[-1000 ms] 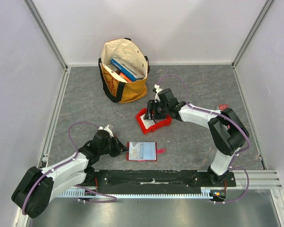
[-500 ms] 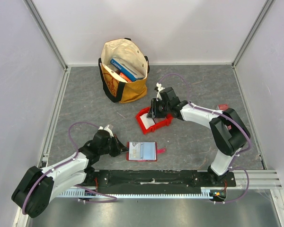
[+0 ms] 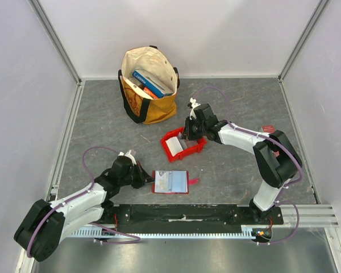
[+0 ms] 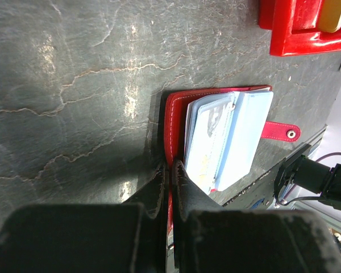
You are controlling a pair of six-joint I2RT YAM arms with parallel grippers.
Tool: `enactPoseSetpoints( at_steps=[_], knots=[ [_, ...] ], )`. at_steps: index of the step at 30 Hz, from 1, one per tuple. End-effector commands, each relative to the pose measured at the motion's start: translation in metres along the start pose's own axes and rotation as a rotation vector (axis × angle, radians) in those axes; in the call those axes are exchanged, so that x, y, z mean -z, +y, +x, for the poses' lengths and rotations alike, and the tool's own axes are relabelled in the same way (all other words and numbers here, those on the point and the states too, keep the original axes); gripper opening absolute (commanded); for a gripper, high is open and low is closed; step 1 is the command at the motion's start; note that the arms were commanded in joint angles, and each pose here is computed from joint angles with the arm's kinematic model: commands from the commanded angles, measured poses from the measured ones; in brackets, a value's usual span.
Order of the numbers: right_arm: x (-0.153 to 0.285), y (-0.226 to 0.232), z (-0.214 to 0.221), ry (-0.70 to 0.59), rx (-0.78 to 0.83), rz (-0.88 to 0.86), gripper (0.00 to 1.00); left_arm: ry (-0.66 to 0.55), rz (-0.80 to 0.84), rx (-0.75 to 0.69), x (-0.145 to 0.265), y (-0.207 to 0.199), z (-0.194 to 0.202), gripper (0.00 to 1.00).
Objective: Put the credit cards into the card holder
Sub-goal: Pick up the credit card from the storage box.
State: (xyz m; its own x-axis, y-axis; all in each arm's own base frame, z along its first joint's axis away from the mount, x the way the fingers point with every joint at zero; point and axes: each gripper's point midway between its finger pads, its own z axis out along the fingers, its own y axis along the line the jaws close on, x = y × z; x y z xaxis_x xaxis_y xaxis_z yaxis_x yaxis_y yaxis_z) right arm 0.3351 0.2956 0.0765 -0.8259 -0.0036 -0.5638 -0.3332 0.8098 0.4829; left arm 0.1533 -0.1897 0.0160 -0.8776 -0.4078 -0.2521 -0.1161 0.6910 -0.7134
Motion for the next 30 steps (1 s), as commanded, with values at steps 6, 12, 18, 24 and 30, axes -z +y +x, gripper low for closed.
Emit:
enactPoseSetpoints(
  at_steps=[6, 12, 18, 24, 30],
  knots=[
    [0.018, 0.007, -0.034, -0.085, 0.084, 0.034, 0.05, -0.034, 0.016, -0.023, 0.0, -0.008, -0.009, 0.02],
    [0.04, 0.008, -0.064, -0.147, 0.188, 0.106, 0.0, -0.034, 0.016, -0.022, 0.0, -0.008, -0.01, 0.02],
    [0.086, 0.007, -0.081, -0.222, 0.234, 0.186, 0.0, -0.036, 0.022, -0.022, 0.0, -0.009, -0.01, 0.02],
    [0.132, -0.004, -0.059, -0.229, 0.231, 0.248, 0.0, -0.036, 0.027, -0.031, 0.001, -0.011, -0.01, 0.02],
    [0.157, -0.026, 0.0, -0.185, 0.174, 0.322, 0.0, -0.042, 0.039, -0.03, 0.002, -0.014, -0.011, 0.02]
  ],
)
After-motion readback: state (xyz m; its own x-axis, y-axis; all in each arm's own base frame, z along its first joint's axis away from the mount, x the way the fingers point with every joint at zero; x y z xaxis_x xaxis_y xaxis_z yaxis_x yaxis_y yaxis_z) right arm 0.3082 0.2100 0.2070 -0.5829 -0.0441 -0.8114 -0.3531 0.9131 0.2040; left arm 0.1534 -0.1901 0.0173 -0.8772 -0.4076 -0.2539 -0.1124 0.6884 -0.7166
